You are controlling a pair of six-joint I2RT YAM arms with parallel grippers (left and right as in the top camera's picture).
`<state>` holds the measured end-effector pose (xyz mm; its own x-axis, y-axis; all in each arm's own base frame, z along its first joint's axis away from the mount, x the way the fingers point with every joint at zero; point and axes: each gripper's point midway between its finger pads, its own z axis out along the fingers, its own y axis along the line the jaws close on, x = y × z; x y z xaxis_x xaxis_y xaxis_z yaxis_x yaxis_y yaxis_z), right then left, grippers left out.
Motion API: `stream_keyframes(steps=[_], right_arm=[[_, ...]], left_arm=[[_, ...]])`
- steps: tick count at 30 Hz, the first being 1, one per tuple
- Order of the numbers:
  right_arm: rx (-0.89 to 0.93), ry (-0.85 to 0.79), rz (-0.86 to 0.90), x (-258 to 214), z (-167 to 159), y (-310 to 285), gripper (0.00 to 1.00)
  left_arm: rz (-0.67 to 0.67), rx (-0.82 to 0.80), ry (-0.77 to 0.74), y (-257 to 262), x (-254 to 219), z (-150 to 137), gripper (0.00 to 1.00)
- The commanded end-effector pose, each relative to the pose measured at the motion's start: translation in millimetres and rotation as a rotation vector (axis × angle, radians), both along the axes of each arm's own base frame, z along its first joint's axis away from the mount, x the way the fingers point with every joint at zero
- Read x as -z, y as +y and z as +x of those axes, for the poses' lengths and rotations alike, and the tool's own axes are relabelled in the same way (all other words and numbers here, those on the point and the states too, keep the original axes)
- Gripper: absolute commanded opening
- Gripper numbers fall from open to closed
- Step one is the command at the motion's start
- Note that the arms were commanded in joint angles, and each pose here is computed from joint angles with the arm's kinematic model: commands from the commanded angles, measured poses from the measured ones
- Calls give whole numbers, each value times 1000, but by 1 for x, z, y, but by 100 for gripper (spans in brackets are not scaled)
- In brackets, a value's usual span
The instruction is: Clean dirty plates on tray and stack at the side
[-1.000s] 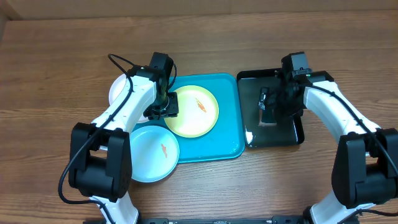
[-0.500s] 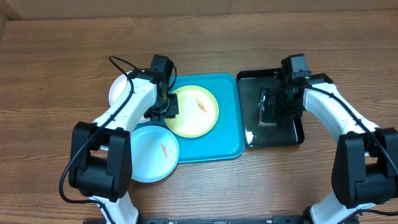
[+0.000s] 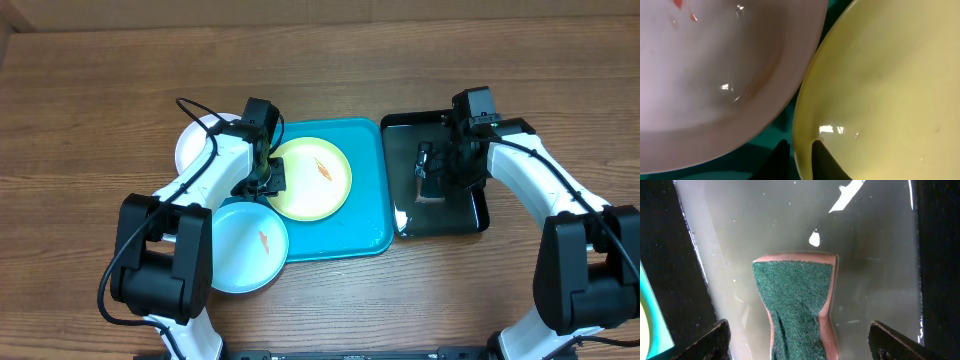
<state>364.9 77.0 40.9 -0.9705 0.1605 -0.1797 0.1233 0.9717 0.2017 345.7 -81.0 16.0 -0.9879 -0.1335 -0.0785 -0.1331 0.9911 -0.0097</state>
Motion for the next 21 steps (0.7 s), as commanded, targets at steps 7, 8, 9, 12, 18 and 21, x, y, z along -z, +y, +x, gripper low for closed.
stream_keyframes(steps=[7, 8, 9, 12, 18, 21], right_arm=[[-7, -4, -11, 2, 0, -1, 90], [-7, -4, -11, 2, 0, -1, 89], [-7, -4, -11, 2, 0, -1, 90], [-20, -5, -14, 2, 0, -1, 90], [-33, -4, -17, 2, -1, -1, 90], [-37, -4, -18, 1, -1, -1, 90]], left_arm=[[-45, -17, 5, -6, 6, 0, 4], [-49, -17, 0, -7, 6, 1, 4], [-51, -16, -6, -8, 6, 3, 4], [-55, -16, -17, -9, 5, 6, 4], [-77, -13, -36, -13, 5, 10, 4], [-98, -11, -58, -17, 4, 16, 4]])
